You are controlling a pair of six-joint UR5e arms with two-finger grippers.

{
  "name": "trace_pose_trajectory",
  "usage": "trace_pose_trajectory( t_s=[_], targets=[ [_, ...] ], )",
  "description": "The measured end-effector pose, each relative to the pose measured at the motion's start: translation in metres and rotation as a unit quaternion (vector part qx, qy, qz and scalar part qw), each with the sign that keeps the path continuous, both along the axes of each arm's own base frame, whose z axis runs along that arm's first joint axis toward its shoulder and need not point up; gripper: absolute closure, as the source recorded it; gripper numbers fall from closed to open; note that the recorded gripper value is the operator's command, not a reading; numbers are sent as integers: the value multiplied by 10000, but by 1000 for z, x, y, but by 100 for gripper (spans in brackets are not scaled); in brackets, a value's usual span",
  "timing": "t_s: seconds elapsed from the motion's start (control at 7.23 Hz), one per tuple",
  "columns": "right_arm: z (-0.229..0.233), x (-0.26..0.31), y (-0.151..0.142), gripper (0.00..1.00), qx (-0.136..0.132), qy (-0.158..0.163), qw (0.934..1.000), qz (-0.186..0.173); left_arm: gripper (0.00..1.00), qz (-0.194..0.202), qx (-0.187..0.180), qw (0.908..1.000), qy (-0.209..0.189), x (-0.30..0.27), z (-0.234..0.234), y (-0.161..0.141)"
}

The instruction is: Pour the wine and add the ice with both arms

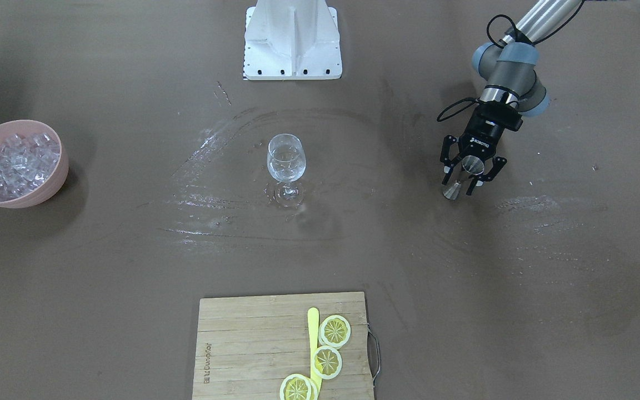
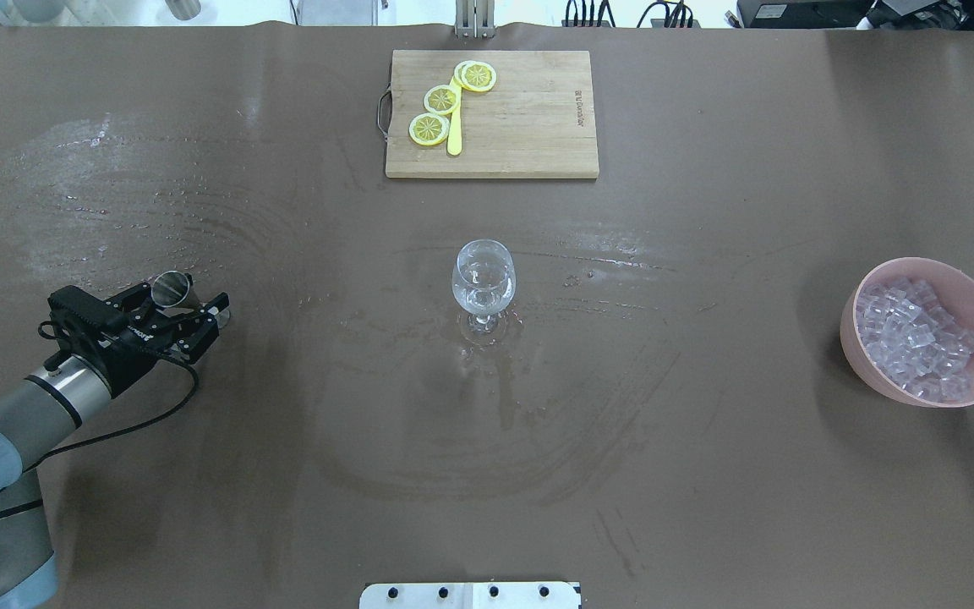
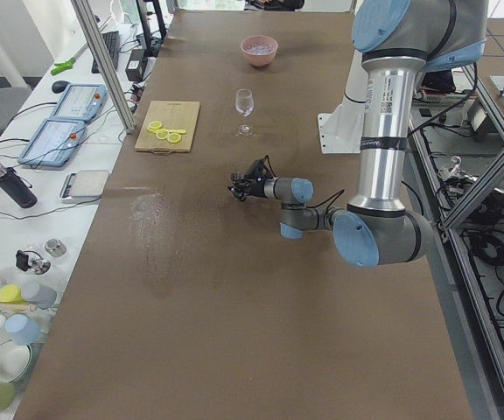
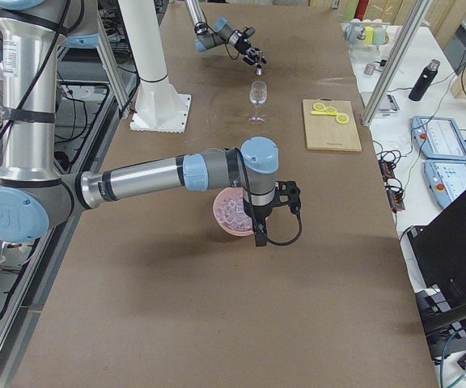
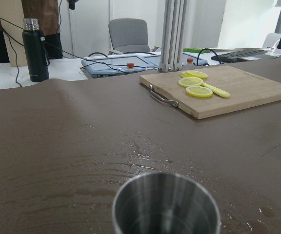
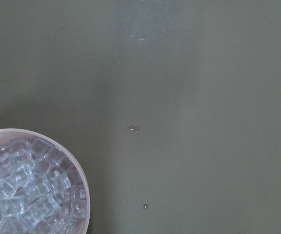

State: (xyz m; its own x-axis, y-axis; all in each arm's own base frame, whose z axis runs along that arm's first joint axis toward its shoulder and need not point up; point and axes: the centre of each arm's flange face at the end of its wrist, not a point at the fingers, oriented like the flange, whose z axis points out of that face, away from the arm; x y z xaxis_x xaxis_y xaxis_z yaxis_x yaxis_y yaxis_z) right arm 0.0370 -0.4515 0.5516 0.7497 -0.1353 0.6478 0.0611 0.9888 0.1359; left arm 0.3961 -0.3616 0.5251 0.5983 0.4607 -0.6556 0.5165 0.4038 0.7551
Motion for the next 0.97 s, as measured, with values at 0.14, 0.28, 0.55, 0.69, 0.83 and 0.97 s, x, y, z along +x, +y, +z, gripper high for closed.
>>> trace_pose_trajectory(
  t_s=[0.14, 0.28, 0.55, 0.69, 0.83, 0.97],
  targets=[
    [0, 0, 0, 0, -4, 0, 10000, 0, 1, 0, -1, 10000, -8, 0, 1, 0],
    [0, 0, 0, 0, -4, 0, 10000, 0, 1, 0, -2, 10000, -14, -1, 3, 0],
    [0, 0, 0, 0, 4, 0, 10000, 0, 1, 16, 5, 10000, 2, -3, 4, 1],
    [-1, 0, 0, 0, 11, -1, 10000, 0, 1, 54, 17, 10000, 26, -4, 5, 2],
    [-2, 0, 0, 0, 16, -1, 10000, 0, 1, 103, 37, 9999, 66, -4, 5, 4],
    [-2, 0, 0, 0, 18, -1, 10000, 0, 1, 144, 61, 9998, 118, -5, 4, 5]
  ],
)
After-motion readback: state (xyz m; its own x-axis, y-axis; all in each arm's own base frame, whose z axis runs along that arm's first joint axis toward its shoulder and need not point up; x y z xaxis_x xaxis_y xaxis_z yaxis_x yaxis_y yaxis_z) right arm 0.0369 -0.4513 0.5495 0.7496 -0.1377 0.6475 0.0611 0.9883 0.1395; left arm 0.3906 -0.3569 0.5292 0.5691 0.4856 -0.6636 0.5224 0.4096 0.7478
